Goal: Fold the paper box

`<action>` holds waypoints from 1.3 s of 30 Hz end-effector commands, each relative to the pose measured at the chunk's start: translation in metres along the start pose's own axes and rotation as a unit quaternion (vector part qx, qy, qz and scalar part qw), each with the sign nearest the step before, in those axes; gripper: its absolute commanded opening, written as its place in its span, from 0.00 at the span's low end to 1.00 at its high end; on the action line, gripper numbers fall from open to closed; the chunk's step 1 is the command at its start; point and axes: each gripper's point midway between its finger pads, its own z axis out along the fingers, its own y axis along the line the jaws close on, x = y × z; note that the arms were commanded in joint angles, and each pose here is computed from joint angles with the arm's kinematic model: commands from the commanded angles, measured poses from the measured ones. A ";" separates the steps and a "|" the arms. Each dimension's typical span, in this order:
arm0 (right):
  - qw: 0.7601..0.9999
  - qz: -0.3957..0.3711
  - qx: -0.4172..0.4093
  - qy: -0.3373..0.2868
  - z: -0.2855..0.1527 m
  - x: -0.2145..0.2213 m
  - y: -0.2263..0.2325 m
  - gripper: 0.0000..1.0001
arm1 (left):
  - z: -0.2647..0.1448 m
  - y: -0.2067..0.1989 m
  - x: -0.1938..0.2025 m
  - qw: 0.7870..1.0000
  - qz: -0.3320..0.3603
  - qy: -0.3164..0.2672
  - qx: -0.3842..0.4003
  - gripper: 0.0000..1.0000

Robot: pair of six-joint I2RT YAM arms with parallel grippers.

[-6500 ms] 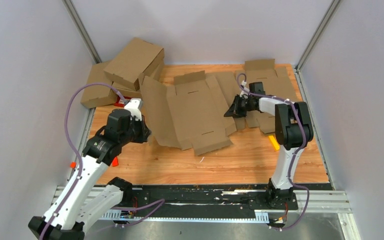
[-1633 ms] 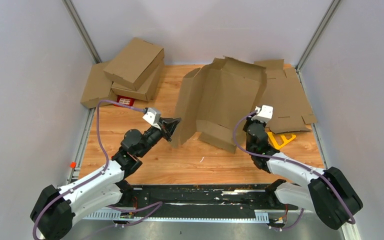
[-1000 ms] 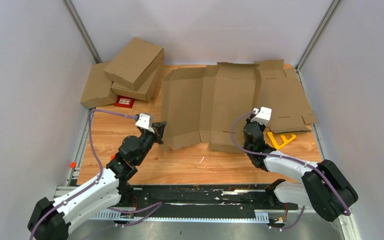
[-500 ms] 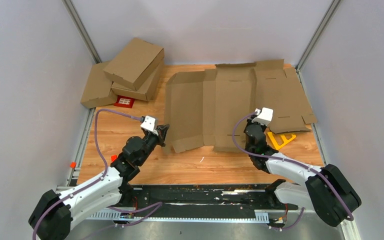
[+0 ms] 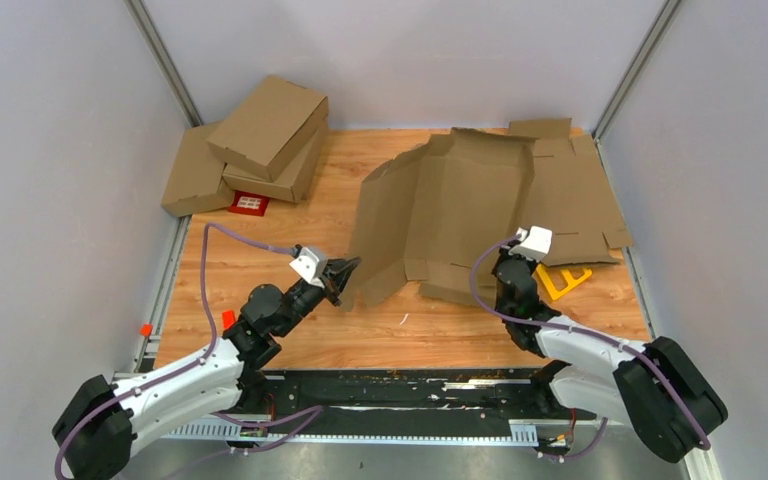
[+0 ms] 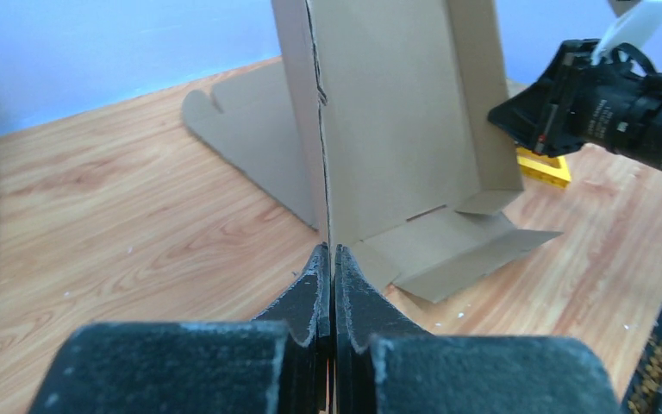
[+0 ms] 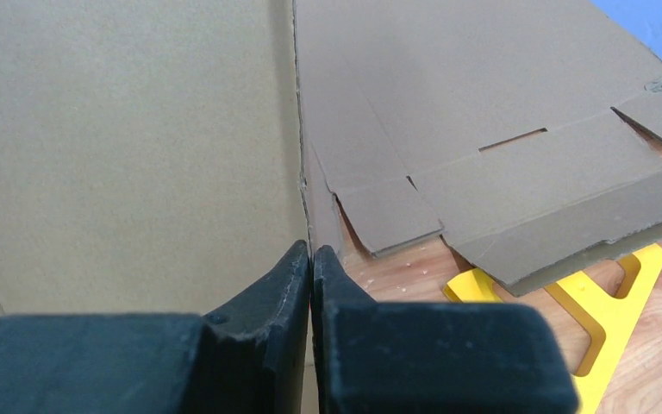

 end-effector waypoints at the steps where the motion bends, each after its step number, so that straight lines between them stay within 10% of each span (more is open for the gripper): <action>1: 0.996 0.059 -0.038 -0.051 -0.006 -0.023 0.011 0.06 | -0.005 -0.022 -0.001 0.997 0.042 -0.025 0.055 0.00; 39: 0.961 0.025 -0.251 0.114 -0.047 0.039 0.075 0.25 | -0.009 -0.088 0.053 0.978 0.015 0.086 0.192 0.00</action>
